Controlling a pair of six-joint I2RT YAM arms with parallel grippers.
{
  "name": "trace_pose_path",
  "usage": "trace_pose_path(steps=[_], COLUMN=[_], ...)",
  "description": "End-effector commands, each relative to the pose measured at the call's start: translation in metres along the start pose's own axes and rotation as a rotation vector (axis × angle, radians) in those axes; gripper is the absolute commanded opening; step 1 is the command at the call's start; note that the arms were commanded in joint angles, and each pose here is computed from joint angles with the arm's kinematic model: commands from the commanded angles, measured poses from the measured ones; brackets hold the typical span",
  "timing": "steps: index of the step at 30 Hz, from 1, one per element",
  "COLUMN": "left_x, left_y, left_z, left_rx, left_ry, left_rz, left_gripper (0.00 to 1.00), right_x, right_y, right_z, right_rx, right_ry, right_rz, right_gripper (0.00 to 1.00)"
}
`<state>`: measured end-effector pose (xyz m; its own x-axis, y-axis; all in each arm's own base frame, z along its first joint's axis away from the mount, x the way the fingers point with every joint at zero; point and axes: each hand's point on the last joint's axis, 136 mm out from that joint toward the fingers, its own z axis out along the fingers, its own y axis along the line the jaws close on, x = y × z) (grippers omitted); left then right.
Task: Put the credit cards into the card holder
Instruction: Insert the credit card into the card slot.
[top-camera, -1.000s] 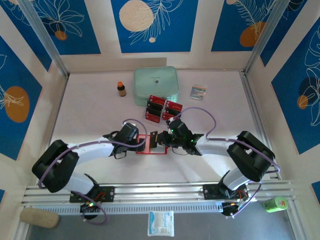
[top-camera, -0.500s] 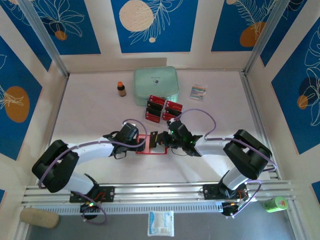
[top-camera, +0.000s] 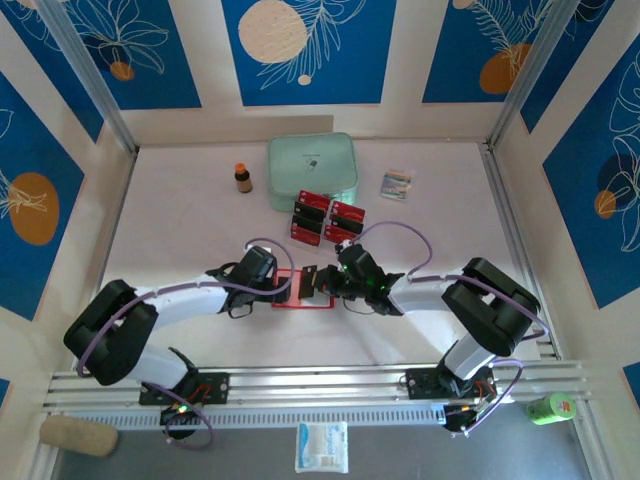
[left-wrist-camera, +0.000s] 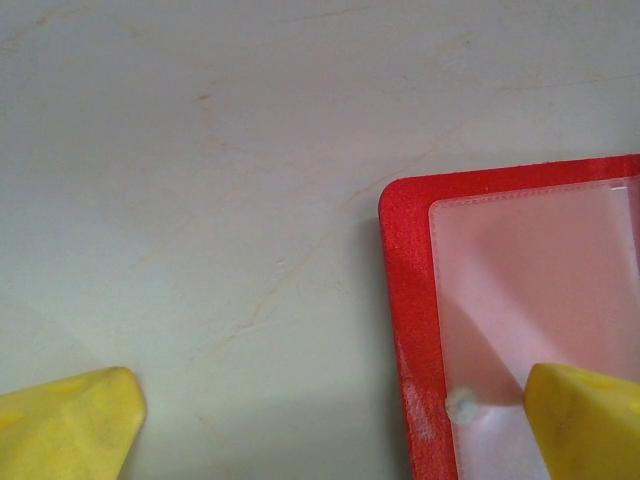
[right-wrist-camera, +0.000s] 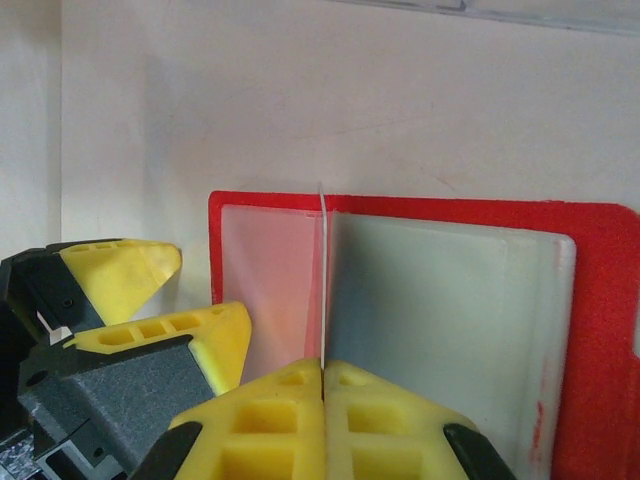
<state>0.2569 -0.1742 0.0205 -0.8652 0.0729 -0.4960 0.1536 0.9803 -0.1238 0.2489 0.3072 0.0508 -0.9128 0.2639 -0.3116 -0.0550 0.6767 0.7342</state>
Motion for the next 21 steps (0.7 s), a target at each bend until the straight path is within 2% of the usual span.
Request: trace_pose_path(steps=[1,21], left_x=[0.031,0.033], left_y=[0.020,0.020], left_z=[0.009,0.008], left_rx=[-0.063,-0.061], left_ry=[0.096,0.096], left_rz=[-0.009,-0.012], left_gripper=[1.00,1.00], right_x=[0.004,0.014], right_y=[-0.001,-0.005], right_z=[0.002,0.006], right_rx=[-0.008,-0.017], right_ry=[0.006,0.040], right_rz=[0.011,0.037], right_gripper=[0.00,0.00])
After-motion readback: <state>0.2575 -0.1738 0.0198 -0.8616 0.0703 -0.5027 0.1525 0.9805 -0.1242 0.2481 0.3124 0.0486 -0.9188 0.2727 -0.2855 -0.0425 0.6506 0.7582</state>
